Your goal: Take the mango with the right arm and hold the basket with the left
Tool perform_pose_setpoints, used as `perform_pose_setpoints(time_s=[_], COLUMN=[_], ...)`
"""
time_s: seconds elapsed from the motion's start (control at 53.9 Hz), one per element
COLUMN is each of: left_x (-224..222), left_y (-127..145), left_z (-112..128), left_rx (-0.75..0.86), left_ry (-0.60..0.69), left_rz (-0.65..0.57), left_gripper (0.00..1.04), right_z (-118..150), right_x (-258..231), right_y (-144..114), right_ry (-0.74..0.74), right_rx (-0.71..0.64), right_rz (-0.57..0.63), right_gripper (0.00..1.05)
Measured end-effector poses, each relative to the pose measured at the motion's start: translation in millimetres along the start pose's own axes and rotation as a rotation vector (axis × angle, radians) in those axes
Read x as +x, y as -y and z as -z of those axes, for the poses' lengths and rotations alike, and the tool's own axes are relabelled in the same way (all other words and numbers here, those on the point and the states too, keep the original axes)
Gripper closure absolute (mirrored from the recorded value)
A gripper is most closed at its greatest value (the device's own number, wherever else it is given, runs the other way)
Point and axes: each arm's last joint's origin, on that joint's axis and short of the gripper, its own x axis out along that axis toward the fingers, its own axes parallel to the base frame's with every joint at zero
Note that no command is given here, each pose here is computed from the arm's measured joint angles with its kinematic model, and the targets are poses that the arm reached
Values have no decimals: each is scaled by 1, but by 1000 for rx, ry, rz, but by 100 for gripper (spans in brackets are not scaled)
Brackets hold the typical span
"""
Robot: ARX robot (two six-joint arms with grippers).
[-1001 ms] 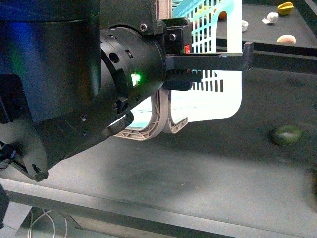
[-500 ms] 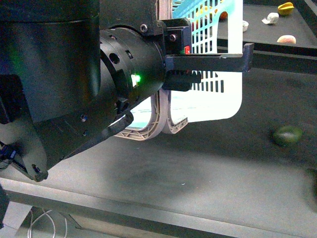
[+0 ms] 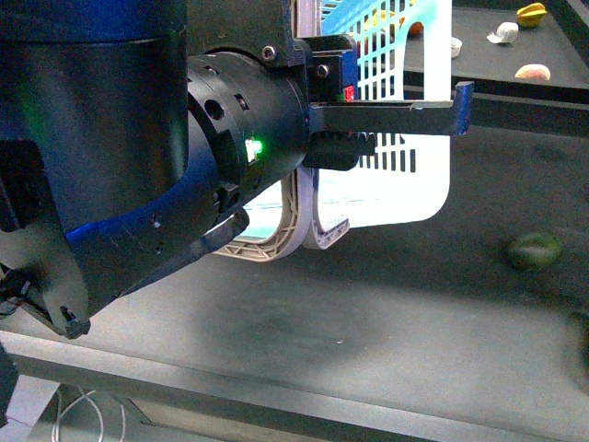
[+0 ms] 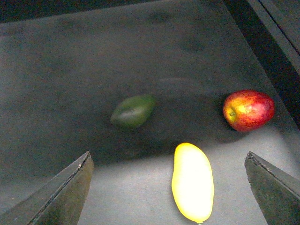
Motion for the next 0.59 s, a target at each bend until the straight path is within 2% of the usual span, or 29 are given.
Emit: perform_pose_setpoints(time_s=[0.593], left_x=[0], left_y=[0], left_z=[0], left_rx=[0], left_ry=[0], left_rz=[0], left_gripper=[100], right_z=[55], right_x=[80], right_y=[36], right_ry=[-121], right_rx=[143], right_rz=[169], right_gripper=[8])
